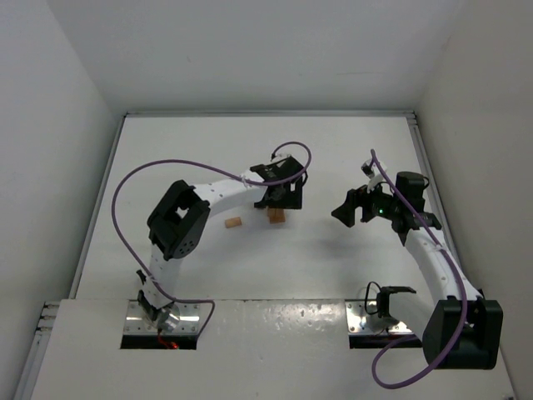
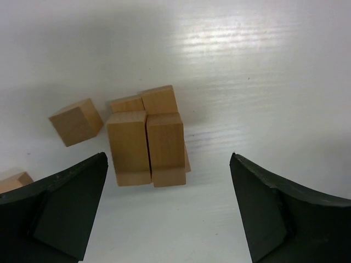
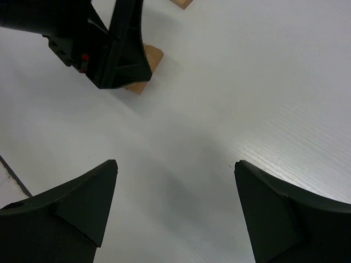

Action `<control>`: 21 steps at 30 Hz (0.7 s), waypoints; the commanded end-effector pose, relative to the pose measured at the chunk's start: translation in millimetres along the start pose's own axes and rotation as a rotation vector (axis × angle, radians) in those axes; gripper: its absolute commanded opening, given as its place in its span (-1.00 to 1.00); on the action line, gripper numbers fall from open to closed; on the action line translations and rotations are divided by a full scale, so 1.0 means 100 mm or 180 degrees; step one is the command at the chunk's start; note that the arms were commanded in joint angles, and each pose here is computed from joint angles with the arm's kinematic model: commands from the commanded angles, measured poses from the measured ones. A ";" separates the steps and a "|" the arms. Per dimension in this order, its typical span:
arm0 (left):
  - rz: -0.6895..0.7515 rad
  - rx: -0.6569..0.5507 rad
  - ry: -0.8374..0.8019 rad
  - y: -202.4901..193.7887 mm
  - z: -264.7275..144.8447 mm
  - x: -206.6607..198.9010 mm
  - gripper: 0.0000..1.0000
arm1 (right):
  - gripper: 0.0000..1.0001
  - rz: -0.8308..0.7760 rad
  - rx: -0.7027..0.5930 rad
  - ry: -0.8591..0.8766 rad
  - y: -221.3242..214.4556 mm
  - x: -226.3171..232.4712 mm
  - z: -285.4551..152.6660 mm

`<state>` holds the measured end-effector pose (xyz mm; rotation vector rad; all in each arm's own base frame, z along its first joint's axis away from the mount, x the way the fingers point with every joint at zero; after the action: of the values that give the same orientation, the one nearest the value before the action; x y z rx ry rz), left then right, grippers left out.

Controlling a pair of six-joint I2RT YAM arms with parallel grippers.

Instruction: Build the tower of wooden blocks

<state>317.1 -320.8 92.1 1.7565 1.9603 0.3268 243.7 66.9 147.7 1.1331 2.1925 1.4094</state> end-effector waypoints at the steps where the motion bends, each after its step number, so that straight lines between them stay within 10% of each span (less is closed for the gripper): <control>1: -0.0082 -0.0589 -0.0162 0.42 -0.53 -0.12 0.99 | 0.76 -0.0139 -0.0144 0.0046 0.09 0.02 -0.01; 12: 0.0155 -0.1028 -0.0223 0.94 -1.26 0.56 0.74 | 0.49 0.0326 0.0041 0.0005 0.13 0.00 0.03; 18: 0.0460 -0.0107 -0.0925 0.34 -1.06 1.07 -0.50 | 0.23 0.0792 0.0658 0.0022 0.18 0.07 0.11; 21: 0.0386 0.0378 -0.1257 -0.07 -0.91 1.10 -0.68 | 0.21 0.0973 0.0669 -0.0086 0.14 0.08 0.22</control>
<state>293.3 -180.5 164.8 1.7535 1.7514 0.2466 259.1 83.8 155.1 1.4549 2.2960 1.3462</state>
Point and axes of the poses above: each gripper's point midway between its finger pads, its own z axis out along the fingers, its own x axis along the line the jaws close on, y = z × x, the point moved 5 cm from there along -z, back along the fingers, and after that the axes turned 8 degrees about -z, right-handed, at the moved point
